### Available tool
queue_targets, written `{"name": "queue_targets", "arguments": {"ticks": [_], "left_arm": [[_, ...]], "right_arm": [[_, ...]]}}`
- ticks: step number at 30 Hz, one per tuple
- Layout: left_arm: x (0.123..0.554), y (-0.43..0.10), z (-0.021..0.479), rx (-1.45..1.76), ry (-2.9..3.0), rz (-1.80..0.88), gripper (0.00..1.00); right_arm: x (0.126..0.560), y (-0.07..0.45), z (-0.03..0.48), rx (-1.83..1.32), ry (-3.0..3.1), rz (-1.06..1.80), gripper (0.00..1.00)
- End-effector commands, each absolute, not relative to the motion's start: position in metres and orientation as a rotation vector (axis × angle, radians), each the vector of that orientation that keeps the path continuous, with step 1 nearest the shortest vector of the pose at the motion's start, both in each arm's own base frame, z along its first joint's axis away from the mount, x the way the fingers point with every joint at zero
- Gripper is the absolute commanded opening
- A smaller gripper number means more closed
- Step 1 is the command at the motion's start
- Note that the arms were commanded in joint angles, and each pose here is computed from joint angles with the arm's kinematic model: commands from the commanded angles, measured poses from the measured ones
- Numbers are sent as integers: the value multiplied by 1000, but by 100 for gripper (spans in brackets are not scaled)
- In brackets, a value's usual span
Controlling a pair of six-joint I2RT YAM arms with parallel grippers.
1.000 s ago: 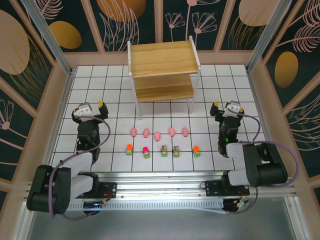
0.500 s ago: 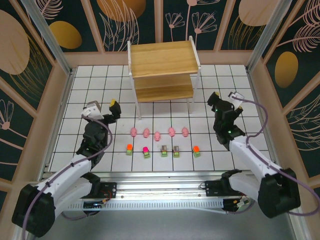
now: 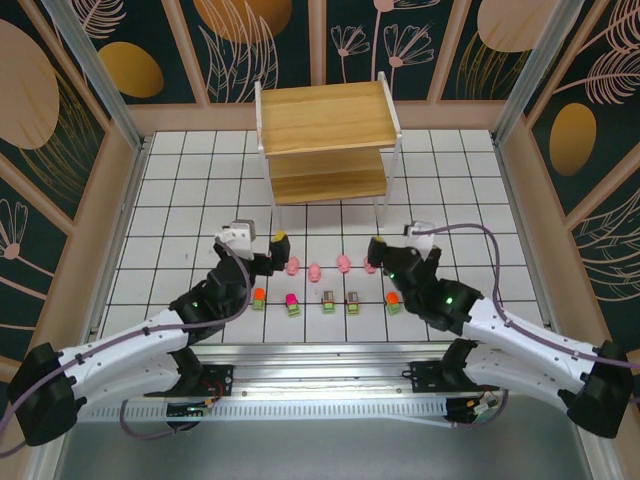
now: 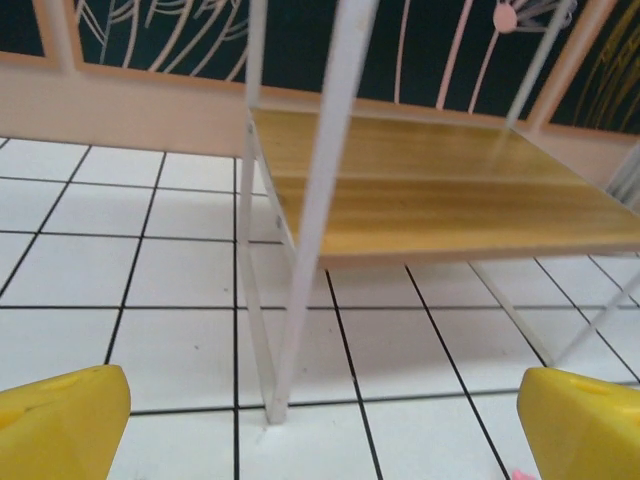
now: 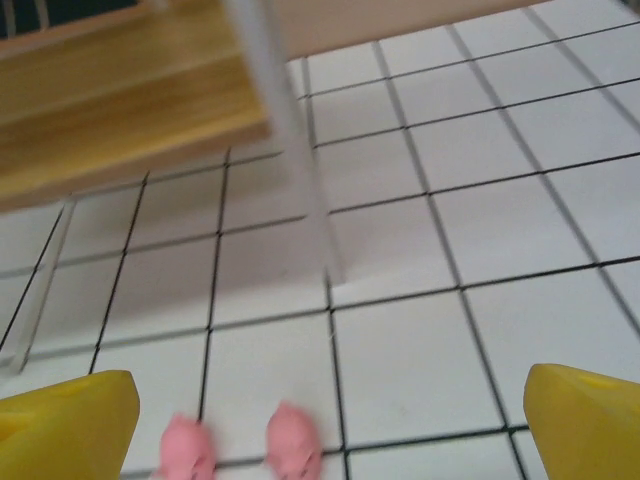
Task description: Place and organize the plastic toys onto the shelf
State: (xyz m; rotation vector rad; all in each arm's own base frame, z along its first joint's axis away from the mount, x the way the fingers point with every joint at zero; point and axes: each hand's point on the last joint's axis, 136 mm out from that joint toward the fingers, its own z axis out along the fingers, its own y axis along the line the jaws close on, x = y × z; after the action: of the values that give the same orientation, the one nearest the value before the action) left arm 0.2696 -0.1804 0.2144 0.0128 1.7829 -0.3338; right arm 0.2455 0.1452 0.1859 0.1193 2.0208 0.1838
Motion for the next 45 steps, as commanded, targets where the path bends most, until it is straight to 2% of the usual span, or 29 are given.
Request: {"name": "queue_targets", "arguments": {"ticks": [1,9,15,24,29,31,36,45], "left_arm": [[261,-182,207,1,1820,-264,98],[237,-193,175,14,1893,-275,93],[233,-194,169,19,1918,-301,94],[232,-201,163,47,1940,-320,94],[232,-206,161,62,1945,-324,95],[232,-210,160,81,1950,-334,99],[231,-212,158,94,1956,-346,99],[231,-214,158,123,1951,-335,99]], "right_arm": [[228,146,169,106,2074,104,98],[199,150,104,92,2305,44,92],[181,152,83,67,2385,87,84],[161,150,63,53,2501,133,79],[159,149,57,47,2526,101,72],[159,149,54,38,2535,81,71],[159,146,49,51,2547,35,70],[161,139,32,105,2599,54,59]]}}
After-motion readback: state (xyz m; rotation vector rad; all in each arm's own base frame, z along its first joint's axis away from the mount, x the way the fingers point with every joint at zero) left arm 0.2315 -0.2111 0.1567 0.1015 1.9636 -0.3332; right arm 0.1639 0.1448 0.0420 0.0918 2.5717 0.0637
